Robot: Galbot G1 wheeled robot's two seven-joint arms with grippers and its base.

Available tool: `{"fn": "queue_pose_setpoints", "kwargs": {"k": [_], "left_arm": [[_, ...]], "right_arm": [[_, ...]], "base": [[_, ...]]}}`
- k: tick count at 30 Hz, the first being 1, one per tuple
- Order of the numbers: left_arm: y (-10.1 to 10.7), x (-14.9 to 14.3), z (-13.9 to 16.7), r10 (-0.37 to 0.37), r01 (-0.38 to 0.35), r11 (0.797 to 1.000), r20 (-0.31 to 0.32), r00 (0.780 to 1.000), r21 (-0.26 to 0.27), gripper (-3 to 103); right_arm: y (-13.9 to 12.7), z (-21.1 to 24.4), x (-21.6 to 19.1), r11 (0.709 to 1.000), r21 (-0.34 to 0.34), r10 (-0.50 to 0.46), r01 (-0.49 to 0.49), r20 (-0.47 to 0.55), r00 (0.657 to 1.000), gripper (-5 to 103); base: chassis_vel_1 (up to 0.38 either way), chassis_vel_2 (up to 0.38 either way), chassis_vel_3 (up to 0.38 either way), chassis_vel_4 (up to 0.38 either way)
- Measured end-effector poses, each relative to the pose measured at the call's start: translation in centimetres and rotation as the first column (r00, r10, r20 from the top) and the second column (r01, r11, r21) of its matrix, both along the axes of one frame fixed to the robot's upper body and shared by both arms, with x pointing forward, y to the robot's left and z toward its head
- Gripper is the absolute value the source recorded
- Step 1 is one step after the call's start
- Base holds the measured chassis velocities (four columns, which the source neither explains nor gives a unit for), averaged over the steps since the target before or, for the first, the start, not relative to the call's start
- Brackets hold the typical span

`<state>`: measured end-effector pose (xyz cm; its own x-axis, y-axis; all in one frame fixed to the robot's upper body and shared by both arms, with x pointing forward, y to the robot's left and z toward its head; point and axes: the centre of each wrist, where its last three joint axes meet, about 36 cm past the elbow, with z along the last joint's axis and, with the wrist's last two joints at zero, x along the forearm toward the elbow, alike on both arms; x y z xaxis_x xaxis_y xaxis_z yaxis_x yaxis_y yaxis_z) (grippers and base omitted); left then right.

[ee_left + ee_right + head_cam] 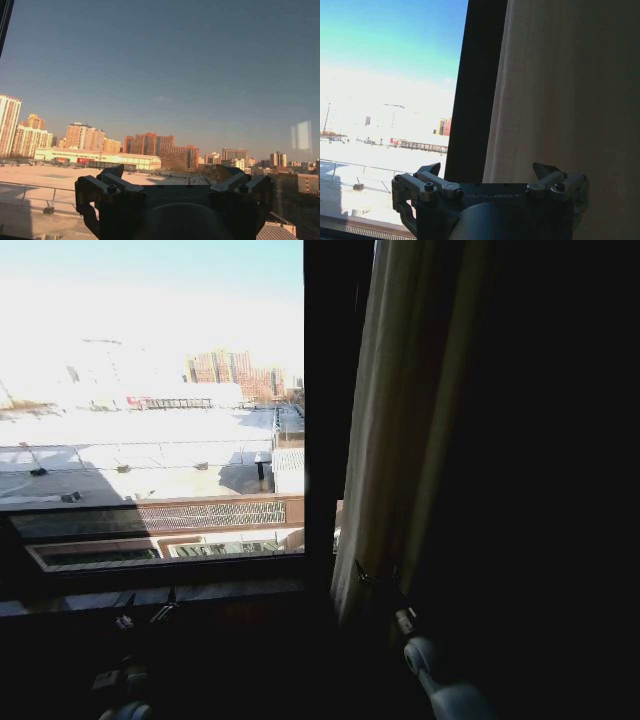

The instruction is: Open the curtains by pulling them apart, changing their state from closed to fully open.

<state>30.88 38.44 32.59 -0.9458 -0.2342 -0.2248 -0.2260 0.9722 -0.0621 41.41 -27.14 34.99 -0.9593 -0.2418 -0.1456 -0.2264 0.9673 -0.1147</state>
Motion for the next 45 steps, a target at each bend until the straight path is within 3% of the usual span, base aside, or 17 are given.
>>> {"fn": "queue_pose_setpoints", "kwargs": {"k": [11,45], "left_arm": [[0.02,0.0,0.01,0.001,-0.001,1.0,0.0,1.0,0.0,100],[0.0,0.0,0.0,0.0,0.0,1.0,0.0,1.0,0.0,100]], "right_arm": [[-0.23,0.42,-0.26,1.0,0.001,-0.005,0.005,0.02,1.0,100],[-0.38,0.73,-0.35,1.0,-0.017,-0.003,0.003,0.006,1.0,100]], "base": [[0.22,0.226,-0.235,-0.223],[0.026,0.005,-0.028,-0.003]]}}
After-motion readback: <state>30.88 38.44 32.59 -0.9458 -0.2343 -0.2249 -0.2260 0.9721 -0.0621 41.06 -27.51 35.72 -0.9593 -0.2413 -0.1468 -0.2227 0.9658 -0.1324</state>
